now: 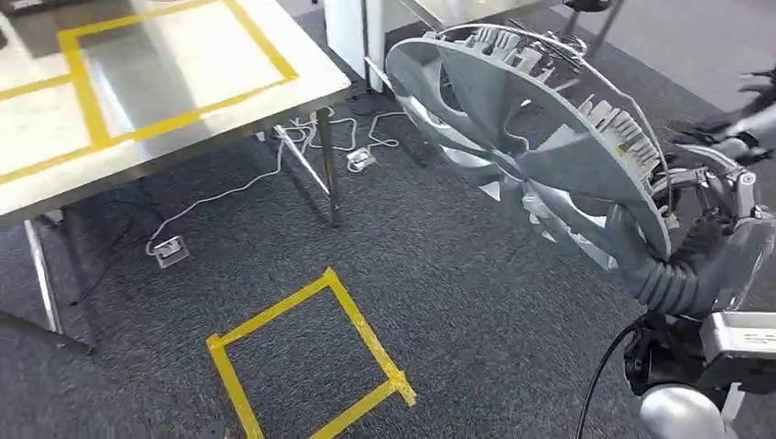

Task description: Take the parts from the cabinet and place them on the table.

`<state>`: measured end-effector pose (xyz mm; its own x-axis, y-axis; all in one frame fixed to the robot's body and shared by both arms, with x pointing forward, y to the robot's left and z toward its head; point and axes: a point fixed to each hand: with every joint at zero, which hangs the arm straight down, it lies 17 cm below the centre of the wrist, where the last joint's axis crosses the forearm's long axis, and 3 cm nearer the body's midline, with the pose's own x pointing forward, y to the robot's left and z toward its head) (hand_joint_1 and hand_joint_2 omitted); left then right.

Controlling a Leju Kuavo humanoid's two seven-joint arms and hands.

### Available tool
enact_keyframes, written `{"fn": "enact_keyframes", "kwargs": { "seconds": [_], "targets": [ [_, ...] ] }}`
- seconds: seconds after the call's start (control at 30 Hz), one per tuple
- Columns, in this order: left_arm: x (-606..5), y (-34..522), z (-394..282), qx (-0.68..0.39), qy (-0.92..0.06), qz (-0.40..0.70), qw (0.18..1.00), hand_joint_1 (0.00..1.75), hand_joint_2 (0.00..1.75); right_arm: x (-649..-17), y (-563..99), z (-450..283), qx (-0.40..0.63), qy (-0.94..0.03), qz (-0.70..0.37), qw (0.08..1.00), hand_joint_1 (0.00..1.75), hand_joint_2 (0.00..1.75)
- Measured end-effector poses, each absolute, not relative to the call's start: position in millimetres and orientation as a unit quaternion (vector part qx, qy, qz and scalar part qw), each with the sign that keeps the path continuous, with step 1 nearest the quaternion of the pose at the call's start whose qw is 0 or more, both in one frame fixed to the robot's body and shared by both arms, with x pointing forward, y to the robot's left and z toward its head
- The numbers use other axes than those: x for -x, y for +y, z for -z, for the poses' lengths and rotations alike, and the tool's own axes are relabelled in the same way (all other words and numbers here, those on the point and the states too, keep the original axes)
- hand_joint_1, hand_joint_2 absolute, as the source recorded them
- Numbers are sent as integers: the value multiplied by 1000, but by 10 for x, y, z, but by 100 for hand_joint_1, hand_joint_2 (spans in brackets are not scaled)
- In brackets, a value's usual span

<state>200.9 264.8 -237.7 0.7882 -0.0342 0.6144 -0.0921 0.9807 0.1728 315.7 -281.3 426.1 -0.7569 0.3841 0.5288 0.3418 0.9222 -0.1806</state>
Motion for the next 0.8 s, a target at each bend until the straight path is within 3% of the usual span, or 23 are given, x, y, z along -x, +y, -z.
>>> {"fn": "enact_keyframes", "kwargs": {
  "seconds": [0.8],
  "targets": [
    [-1922,2543,2400,-85,-320,-13,943,0,175,-3166,-2661,-4311,177,-937,-51,297,175,175]
  ]
}}
